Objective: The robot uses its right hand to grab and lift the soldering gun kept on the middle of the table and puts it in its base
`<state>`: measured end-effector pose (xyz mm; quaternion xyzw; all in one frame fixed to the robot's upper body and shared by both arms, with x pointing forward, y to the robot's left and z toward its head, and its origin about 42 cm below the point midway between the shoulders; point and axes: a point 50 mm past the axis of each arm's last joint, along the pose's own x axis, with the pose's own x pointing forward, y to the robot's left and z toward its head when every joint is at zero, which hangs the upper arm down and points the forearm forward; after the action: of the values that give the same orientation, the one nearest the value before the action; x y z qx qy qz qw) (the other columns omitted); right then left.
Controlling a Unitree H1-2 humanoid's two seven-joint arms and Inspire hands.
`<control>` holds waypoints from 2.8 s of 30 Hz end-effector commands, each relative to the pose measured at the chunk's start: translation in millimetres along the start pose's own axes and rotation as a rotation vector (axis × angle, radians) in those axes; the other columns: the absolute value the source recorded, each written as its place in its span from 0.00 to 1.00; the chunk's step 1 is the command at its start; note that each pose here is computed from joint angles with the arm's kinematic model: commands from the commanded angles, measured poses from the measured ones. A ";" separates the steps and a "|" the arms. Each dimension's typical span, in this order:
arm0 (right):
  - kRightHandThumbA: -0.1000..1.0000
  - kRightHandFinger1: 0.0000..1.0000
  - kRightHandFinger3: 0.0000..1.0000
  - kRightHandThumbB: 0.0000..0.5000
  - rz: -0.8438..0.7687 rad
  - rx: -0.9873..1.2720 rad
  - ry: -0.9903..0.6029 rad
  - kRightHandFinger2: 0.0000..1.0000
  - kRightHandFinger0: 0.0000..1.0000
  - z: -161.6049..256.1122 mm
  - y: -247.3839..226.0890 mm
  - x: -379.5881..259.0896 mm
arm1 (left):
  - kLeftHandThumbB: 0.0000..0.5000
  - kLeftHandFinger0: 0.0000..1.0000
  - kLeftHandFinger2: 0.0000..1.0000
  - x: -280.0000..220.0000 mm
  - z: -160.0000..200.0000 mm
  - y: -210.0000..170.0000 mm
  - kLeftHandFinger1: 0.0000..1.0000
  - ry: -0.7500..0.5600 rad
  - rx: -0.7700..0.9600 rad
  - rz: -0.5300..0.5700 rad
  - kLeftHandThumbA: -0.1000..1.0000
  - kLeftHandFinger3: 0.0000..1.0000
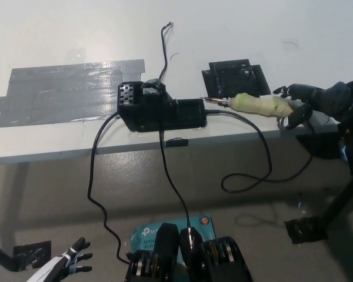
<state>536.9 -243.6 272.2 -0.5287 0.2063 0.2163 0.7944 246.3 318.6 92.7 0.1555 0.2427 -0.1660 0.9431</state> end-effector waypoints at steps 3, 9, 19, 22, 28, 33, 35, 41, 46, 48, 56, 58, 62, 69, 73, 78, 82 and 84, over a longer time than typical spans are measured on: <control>0.36 1.00 1.00 0.69 -0.094 -0.029 -0.029 1.00 1.00 6.8 -14.7 -8.1 | 0.28 1.00 0.96 -7.0 4.9 5.7 0.88 -0.003 0.030 -0.007 1.00 1.00; 0.39 1.00 1.00 0.64 -0.128 -0.018 -0.069 1.00 1.00 8.6 -1.0 -6.5 | 0.28 1.00 0.96 -7.3 4.3 2.0 0.86 -0.003 0.030 -0.015 1.00 1.00; 0.39 1.00 1.00 0.59 -0.124 -0.030 -0.050 1.00 1.00 5.7 25.6 3.7 | 0.39 1.00 0.97 -3.2 7.4 0.2 0.86 -0.008 0.036 -0.024 1.00 1.00; 0.41 1.00 1.00 0.58 -0.129 -0.029 -0.054 1.00 1.00 3.0 27.5 5.1 | 0.44 1.00 0.95 -1.8 8.8 -0.5 0.82 -0.013 0.035 -0.024 1.00 1.00; 0.36 1.00 1.00 0.56 -0.164 0.007 -0.047 1.00 1.00 1.8 24.9 6.6 | 0.42 1.00 0.96 0.7 14.8 0.3 0.86 -0.025 0.053 -0.035 1.00 1.00; 0.44 1.00 1.00 0.60 -0.051 -0.039 0.022 1.00 1.00 -2.0 25.8 11.1 | 0.43 1.00 0.94 5.2 17.4 -3.0 0.81 -0.031 0.047 -0.048 1.00 1.00; 0.47 1.00 1.00 0.65 -0.002 -0.097 0.053 1.00 1.00 -2.4 25.6 14.0 | 0.48 1.00 0.94 7.3 17.6 -2.2 0.81 -0.029 0.042 -0.056 1.00 1.00; 0.28 1.00 1.00 0.75 0.001 -0.099 0.094 1.00 0.77 -4.8 30.4 18.8 | 0.46 1.00 0.94 7.9 21.2 -5.0 0.83 -0.041 0.046 -0.073 1.00 1.00; 0.27 1.00 1.00 0.76 -0.052 -0.147 0.113 1.00 1.00 -2.8 32.9 19.0 | 0.45 1.00 0.92 9.7 24.8 -3.8 0.83 -0.047 0.055 -0.085 1.00 1.00; 0.32 1.00 1.00 0.84 -0.078 -0.211 0.118 1.00 0.86 -1.5 35.9 19.5 | 0.50 1.00 0.91 10.8 25.3 -3.6 0.79 -0.049 0.048 -0.094 1.00 1.00; 0.31 0.24 1.00 0.86 -0.236 -0.307 0.029 0.54 0.00 -6.9 53.6 19.9 | 0.64 1.00 0.90 17.1 31.3 -4.5 0.80 -0.060 0.045 -0.118 1.00 1.00; 0.31 0.26 1.00 0.84 -0.229 -0.319 0.043 0.55 0.01 -7.1 57.3 21.1 | 0.63 1.00 0.90 17.6 32.4 -5.0 0.79 -0.064 0.043 -0.127 1.00 1.00; 0.18 0.04 1.00 0.82 -0.240 -0.307 0.016 0.36 0.00 -5.5 70.7 27.6 | 0.65 1.00 0.90 17.9 34.0 -4.6 0.81 -0.063 0.060 -0.138 1.00 1.00; 0.00 0.18 1.00 0.00 -0.226 -0.425 0.001 0.35 0.04 -4.1 90.9 28.1 | 0.72 1.00 0.92 17.4 33.8 -4.7 0.84 -0.061 0.062 -0.159 1.00 1.00; 0.00 0.49 0.71 0.12 -0.183 -0.444 0.029 0.51 0.05 -6.6 98.1 30.3 | 0.77 1.00 0.93 17.8 33.8 -5.3 0.85 -0.061 0.061 -0.162 1.00 1.00; 0.30 0.63 0.62 0.10 -0.093 -0.418 0.072 0.69 0.12 -11.6 105.2 29.1 | 0.85 1.00 0.91 18.6 35.4 -4.5 0.80 -0.062 0.064 -0.180 1.00 1.00; 0.00 0.66 0.84 0.14 -0.006 -0.389 0.113 0.77 0.18 -15.4 107.5 32.7 | 0.90 1.00 0.94 18.2 37.1 -3.0 0.83 -0.068 0.057 -0.200 1.00 1.00; 0.03 0.71 0.94 0.42 0.023 -0.408 0.127 0.75 0.35 -19.2 107.7 33.3 | 0.89 1.00 0.92 18.9 38.0 -2.9 0.82 -0.070 0.058 -0.199 1.00 1.00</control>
<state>520.5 -210.1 215.9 -0.7118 0.0780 0.1227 0.6872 271.4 290.0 105.0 0.1481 0.2188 -0.2536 0.9305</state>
